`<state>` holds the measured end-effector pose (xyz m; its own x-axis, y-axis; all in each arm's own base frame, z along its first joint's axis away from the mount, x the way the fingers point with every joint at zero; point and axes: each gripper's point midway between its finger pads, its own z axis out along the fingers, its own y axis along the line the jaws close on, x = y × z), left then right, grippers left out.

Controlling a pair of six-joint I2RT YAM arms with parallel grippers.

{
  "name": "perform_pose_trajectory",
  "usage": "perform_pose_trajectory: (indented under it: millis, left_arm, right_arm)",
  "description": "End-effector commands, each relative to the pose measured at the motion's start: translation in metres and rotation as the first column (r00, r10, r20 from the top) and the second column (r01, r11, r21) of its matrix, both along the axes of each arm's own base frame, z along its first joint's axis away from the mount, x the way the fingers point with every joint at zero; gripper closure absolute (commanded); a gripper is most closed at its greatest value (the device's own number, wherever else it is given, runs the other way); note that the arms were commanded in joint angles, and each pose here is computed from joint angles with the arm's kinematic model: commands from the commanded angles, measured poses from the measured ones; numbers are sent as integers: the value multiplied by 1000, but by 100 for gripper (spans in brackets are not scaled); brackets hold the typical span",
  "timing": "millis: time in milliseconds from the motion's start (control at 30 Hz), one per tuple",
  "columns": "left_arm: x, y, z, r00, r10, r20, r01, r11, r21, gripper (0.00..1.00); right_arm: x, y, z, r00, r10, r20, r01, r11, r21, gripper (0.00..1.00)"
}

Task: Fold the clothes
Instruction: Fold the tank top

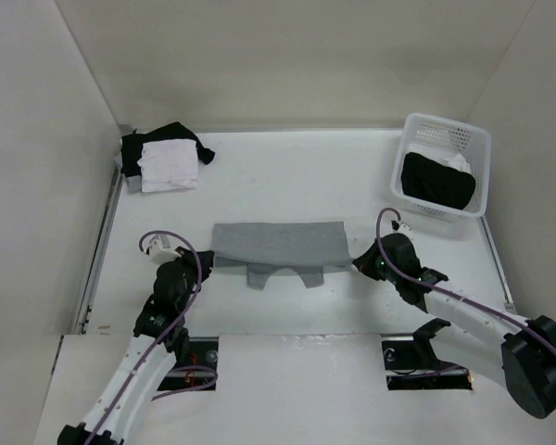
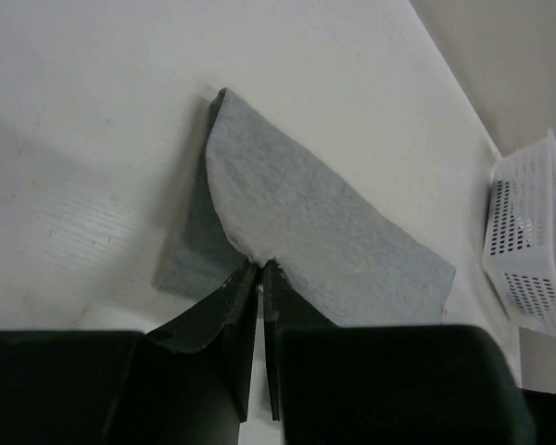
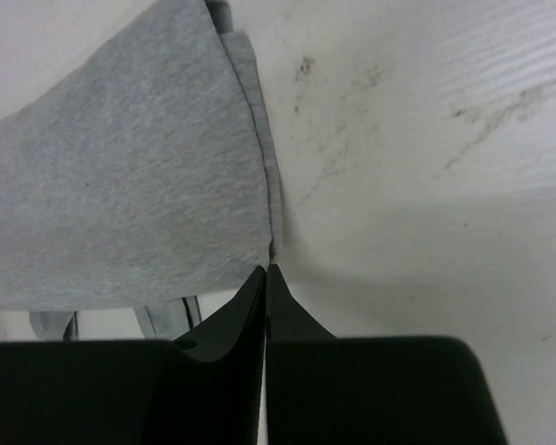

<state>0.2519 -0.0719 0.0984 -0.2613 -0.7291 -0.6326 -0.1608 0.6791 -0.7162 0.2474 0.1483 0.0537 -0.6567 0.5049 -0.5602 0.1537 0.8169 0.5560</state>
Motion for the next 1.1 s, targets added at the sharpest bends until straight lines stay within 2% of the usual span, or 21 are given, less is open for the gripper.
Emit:
perform_pose_trajectory:
  millis: [0, 33, 100, 200, 233, 300, 400, 567, 767, 900, 1067]
  left_arm:
    - [-14, 5, -15, 998, 27, -60, -28, 1000, -15, 93]
    - [-15, 16, -13, 994, 79, -77, -79, 997, 1, 85]
    - [-15, 32, -11, 983, 156, -92, -154, 988, 29, 81]
    - [-12, 53, 14, 969, 242, -44, -239, 969, 59, 71]
    - [-10, 56, 24, 967, 253, -16, -252, 966, 53, 70]
    - [1, 47, 43, 977, 210, 41, -212, 977, 39, 70]
    - [18, 5, 40, 998, 62, 3, -62, 998, 11, 72]
    - [25, -81, 25, 990, -143, -15, 144, 989, 17, 72]
    - [26, -161, 15, 955, -293, -32, 295, 955, 45, 72]
    - [29, -176, 1, 945, -322, -55, 324, 945, 42, 72]
    - [31, -161, 0, 954, -296, -53, 299, 953, 46, 73]
  right_arm:
    - [-14, 9, -5, 999, -5, -49, 6, 999, 37, 97]
    - [-19, 11, -8, 998, 1, -64, 2, 999, 41, 94]
    - [-26, 18, -7, 997, 29, -72, -25, 998, 60, 84]
    - [-29, 22, 0, 997, 49, -56, -45, 997, 68, 61]
    - [-27, 22, 3, 998, 46, -43, -44, 997, 66, 57]
    - [-17, 17, 11, 1000, 23, -5, -23, 998, 53, 52]
    - [11, 9, 21, 998, -3, 67, 3, 1000, 6, 45]
    - [38, 14, 5, 999, 20, 33, -20, 1000, -21, 45]
    - [37, 35, -18, 998, 57, -33, -54, 994, 91, 48]
    - [28, 43, -29, 996, 58, -74, -46, 986, 162, 52]
    - [23, 43, -33, 993, 46, -104, -25, 980, 195, 58]
